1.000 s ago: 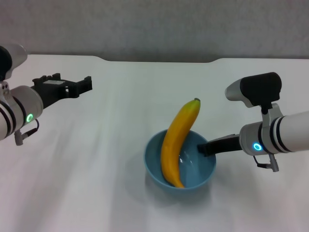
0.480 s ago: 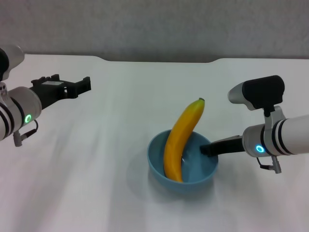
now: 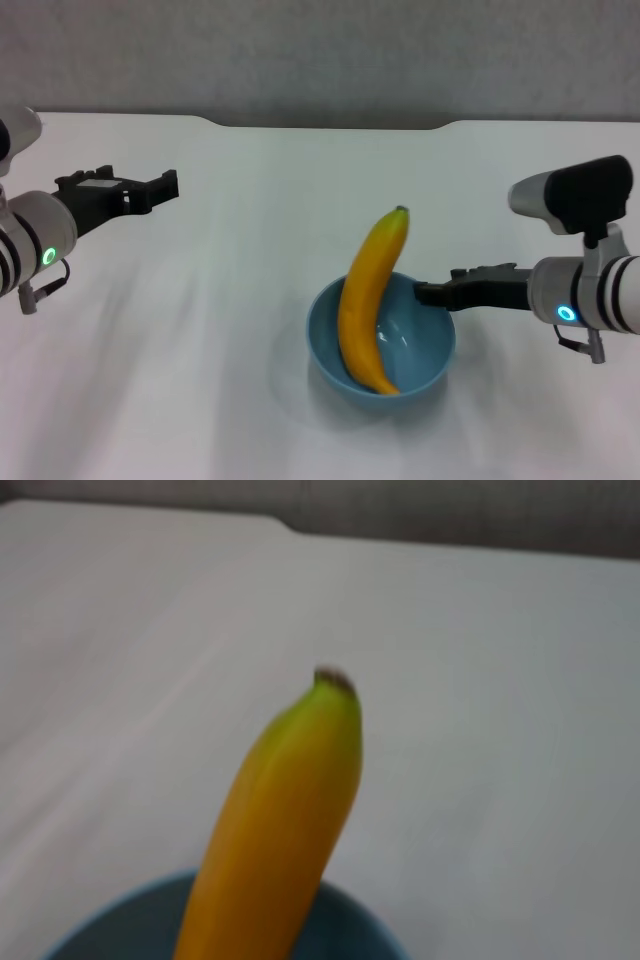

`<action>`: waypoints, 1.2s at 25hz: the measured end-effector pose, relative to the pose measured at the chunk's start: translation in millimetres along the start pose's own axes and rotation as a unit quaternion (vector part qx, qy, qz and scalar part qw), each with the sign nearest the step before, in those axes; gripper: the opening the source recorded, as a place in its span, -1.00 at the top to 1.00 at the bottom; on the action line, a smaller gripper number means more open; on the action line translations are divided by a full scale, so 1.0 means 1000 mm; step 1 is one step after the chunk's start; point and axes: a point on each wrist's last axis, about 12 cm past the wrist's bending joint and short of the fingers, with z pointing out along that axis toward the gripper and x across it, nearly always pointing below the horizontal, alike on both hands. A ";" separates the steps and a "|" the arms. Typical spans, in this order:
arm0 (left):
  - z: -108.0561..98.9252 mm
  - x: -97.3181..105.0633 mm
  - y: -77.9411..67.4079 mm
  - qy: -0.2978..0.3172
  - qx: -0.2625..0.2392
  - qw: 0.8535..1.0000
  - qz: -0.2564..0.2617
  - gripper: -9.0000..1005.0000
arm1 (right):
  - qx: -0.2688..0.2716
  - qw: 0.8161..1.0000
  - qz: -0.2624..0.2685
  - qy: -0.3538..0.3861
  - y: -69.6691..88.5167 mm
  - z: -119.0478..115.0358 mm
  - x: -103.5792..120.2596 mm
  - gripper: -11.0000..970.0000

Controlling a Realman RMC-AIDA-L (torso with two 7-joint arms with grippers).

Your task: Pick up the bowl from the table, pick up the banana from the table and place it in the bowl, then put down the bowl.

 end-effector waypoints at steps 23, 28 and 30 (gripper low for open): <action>-0.005 0.016 -0.002 -0.004 -0.010 1.000 0.029 -0.78 | 0.114 0.980 -0.021 -0.163 -0.021 -0.051 0.016 -0.81; -0.008 0.024 -0.004 -0.023 -0.023 0.999 0.044 -0.78 | 0.126 0.979 -0.023 -0.160 -0.033 -0.049 0.035 -0.81; -0.011 0.028 -0.006 -0.035 -0.031 0.998 0.049 -0.78 | 0.116 0.979 -0.017 -0.166 -0.034 -0.049 0.041 -0.81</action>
